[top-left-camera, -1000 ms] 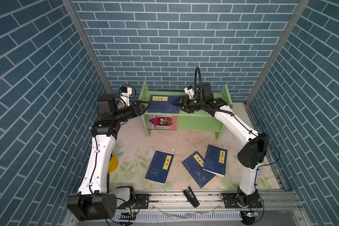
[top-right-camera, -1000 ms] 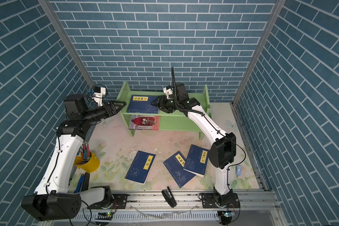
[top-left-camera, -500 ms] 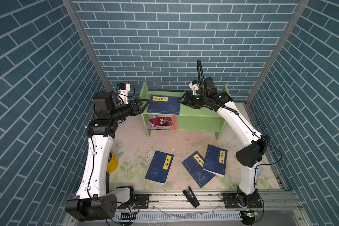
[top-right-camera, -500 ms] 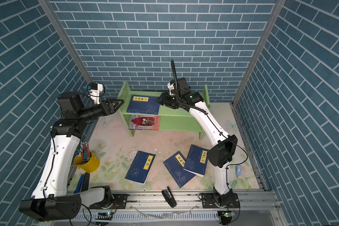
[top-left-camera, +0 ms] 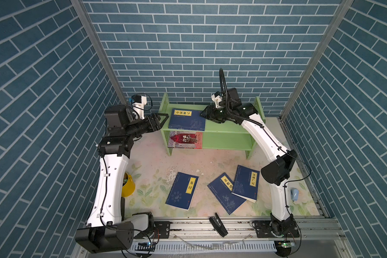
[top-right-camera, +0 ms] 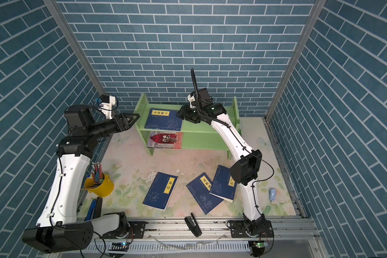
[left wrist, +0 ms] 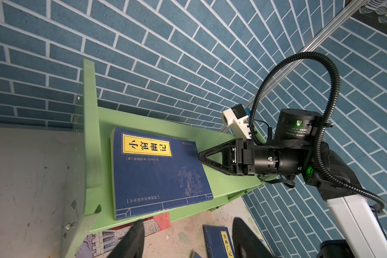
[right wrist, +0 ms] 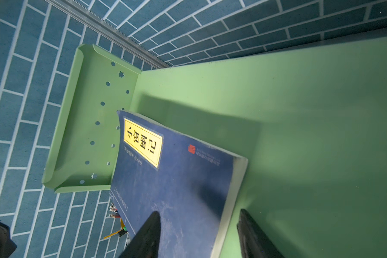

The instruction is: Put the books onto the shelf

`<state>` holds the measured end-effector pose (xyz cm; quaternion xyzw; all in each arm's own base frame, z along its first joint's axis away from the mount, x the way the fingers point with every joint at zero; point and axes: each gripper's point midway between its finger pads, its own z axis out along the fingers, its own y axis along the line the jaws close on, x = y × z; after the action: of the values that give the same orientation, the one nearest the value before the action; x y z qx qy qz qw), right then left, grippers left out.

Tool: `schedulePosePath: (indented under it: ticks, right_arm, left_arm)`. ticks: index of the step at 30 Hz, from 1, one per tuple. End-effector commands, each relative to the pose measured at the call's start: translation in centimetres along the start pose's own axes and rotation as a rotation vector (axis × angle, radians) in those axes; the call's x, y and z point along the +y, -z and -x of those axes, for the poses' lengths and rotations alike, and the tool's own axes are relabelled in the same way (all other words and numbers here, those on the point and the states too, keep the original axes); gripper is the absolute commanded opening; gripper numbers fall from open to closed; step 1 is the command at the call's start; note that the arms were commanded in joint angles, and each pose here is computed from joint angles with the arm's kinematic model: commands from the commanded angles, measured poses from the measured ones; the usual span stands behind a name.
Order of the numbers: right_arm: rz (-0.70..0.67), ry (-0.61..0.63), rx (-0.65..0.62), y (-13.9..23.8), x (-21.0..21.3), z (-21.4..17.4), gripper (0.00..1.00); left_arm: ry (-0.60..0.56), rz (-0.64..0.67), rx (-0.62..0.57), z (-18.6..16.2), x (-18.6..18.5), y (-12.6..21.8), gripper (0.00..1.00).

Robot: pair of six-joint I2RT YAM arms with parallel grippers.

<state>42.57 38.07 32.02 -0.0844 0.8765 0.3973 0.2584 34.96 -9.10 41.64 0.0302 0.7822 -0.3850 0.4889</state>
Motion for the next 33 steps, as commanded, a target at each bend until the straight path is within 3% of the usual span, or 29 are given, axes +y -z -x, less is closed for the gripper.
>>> schedulePosePath:
  ticks: [1, 25, 29, 33]
  right_arm:
    - [0.006, 0.018, 0.041, -0.7, -0.2, -0.7, 0.56]
    - [0.102, 0.0, 0.057, -3.1, 1.8, -0.9, 0.54]
    - [0.022, -0.009, 0.035, -2.7, 0.8, -1.1, 0.56]
    - [0.03, 0.0, -0.002, -0.3, 1.8, -1.1, 0.56]
  left_arm:
    - [-0.01, 0.004, -0.004, 0.0, 0.1, 0.3, 0.64]
    - [-0.012, 0.027, -0.021, 0.0, 0.7, 0.4, 0.64]
    - [-0.099, 0.118, -0.007, -0.5, 2.1, 0.8, 0.64]
    - [-0.241, 0.201, 0.06, -2.0, 3.7, 1.4, 0.63]
